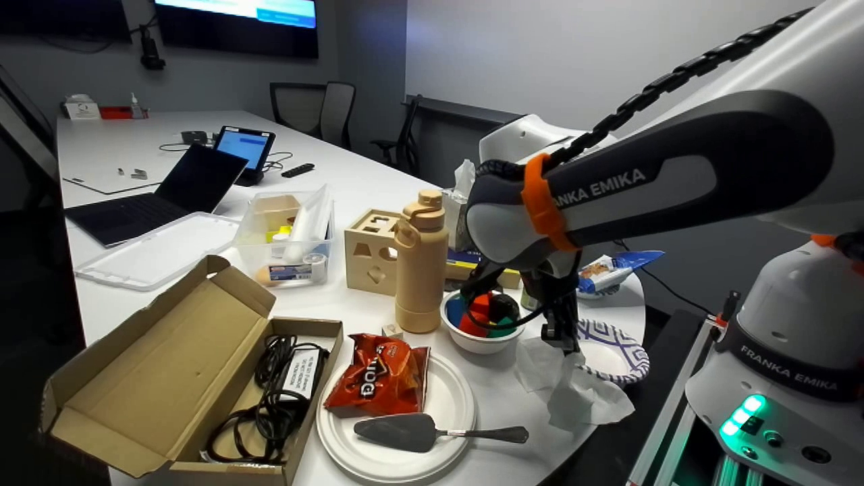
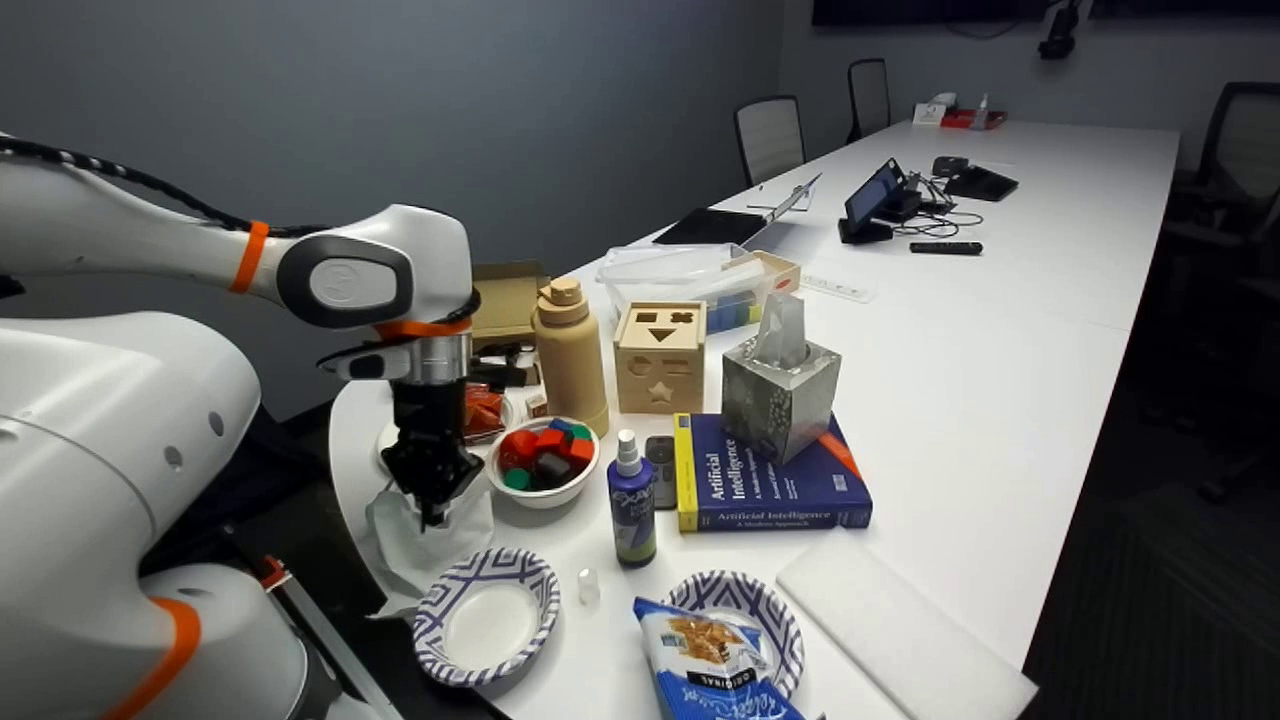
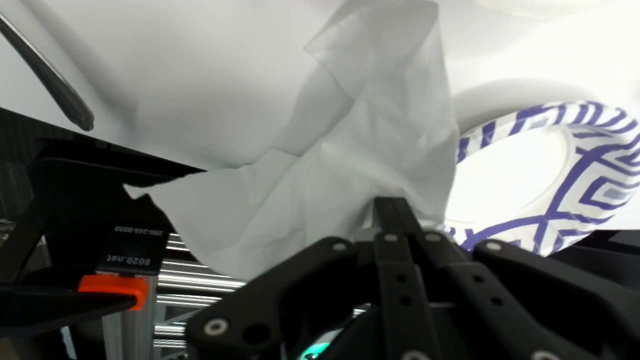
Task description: Grab the tissue and wipe the table
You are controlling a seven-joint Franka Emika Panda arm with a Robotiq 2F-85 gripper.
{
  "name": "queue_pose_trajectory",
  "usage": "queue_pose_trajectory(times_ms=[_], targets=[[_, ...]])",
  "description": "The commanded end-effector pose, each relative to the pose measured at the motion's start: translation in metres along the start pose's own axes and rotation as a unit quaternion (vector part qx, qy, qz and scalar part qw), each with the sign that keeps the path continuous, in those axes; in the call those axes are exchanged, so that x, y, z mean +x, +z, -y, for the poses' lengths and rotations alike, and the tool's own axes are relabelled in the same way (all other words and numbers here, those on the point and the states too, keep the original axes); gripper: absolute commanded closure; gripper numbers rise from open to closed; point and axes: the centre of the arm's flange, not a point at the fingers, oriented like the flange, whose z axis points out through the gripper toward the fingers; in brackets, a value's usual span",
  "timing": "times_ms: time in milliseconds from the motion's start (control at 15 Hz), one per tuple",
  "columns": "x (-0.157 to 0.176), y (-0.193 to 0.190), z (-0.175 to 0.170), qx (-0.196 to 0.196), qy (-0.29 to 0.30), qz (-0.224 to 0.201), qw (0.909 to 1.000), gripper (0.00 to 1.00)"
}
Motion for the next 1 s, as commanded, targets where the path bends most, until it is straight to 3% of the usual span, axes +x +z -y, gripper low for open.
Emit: queue_pose_trajectory(times_ms=[0,333,667,933], targets=[[0.048,0.004,0.022,0.029,-0.062,0.018,0.9975,1.00],[0.055,-0.001,0.037,0.054,-0.150,0.014,0.9872,1.00],[0.073,0.006,0.032,0.047,-0.241,-0.015,0.9692,1.00],[0.080,0.014,0.035,0.033,-0.252,-0.061,0.9653,1.00]])
